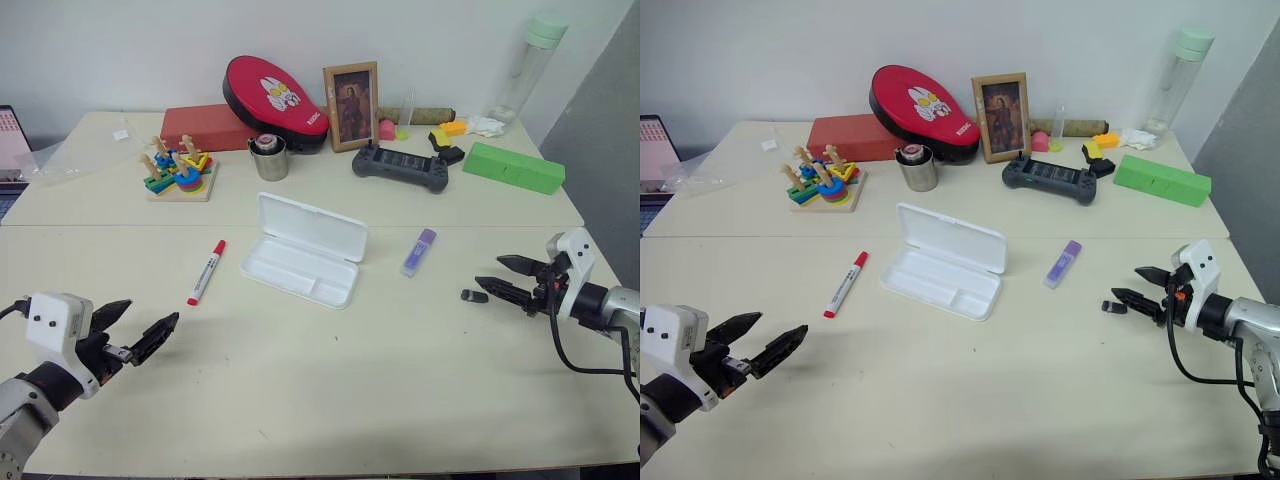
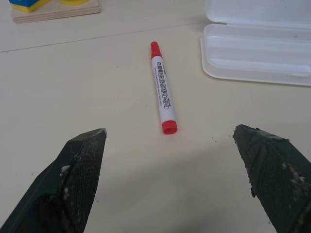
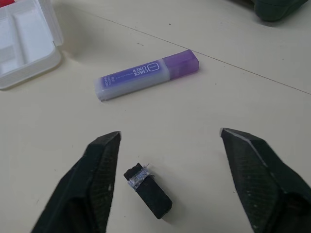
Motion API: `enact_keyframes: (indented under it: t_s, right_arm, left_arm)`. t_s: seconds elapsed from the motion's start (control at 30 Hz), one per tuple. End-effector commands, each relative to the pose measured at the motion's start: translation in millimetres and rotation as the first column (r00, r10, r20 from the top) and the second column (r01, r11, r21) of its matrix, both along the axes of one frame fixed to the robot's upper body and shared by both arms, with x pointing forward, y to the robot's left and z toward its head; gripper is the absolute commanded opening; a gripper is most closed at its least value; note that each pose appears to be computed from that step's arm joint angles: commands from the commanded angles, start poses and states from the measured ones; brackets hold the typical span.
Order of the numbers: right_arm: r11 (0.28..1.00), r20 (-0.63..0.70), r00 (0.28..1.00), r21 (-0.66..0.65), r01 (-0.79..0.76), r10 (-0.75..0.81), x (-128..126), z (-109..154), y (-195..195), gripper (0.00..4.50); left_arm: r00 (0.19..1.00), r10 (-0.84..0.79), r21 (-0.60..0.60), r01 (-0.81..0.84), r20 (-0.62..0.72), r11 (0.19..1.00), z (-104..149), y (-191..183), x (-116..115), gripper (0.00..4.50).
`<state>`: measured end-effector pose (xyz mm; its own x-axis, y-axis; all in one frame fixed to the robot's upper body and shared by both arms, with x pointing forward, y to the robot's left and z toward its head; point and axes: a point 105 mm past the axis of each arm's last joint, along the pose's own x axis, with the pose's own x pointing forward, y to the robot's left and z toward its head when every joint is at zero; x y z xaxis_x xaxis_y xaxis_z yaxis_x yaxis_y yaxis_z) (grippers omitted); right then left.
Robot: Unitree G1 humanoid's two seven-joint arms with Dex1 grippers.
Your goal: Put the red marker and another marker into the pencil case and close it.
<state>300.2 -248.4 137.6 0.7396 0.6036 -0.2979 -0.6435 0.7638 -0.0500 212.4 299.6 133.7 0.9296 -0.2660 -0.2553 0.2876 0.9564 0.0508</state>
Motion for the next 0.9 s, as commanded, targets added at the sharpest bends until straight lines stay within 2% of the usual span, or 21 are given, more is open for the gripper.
enact_keyframes:
  t_s: [0.03,0.2,0.3,0.4,0.5,0.6,0.73,0.9]
  right_arm:
    - [1.0,0.049,0.998,-0.007,-0.03,0.03,-1,17,4,4.44]
    - [0.995,0.083,0.992,-0.021,-0.094,0.095,-3,34,16,4.44]
    - [0.974,0.115,0.967,-0.051,-0.222,0.227,-10,49,39,4.44]
    - [0.946,0.108,0.941,-0.074,-0.315,0.322,-17,52,54,4.44]
    - [0.871,0.062,0.871,-0.116,-0.478,0.487,-33,48,79,4.44]
    - [0.807,0.031,0.812,-0.142,-0.573,0.582,-43,43,93,4.44]
    - [0.73,0.02,0.747,-0.229,-0.644,0.665,-47,35,104,4.44]
    - [0.657,0.049,0.669,-0.256,-0.709,0.742,-45,36,125,4.44]
  left_arm:
    - [0.999,-0.016,0.027,0.015,0.035,1.0,13,-1,-1,4.47]
    - [0.998,-0.055,0.026,0.055,0.02,0.998,17,-3,-5,4.47]
    - [0.992,-0.124,0.037,0.124,-0.008,0.992,23,-7,-9,4.47]
    - [0.983,-0.183,0.044,0.184,-0.028,0.982,28,-13,-12,4.47]
    - [0.96,-0.27,0.067,0.275,-0.075,0.959,30,-21,-15,4.47]
    - [0.943,-0.319,0.089,0.328,-0.096,0.941,32,-26,-14,4.47]
    - [0.913,-0.38,0.132,0.399,-0.147,0.907,32,-32,-16,4.47]
    - [0.891,-0.42,0.176,0.448,-0.174,0.876,35,-33,-14,4.47]
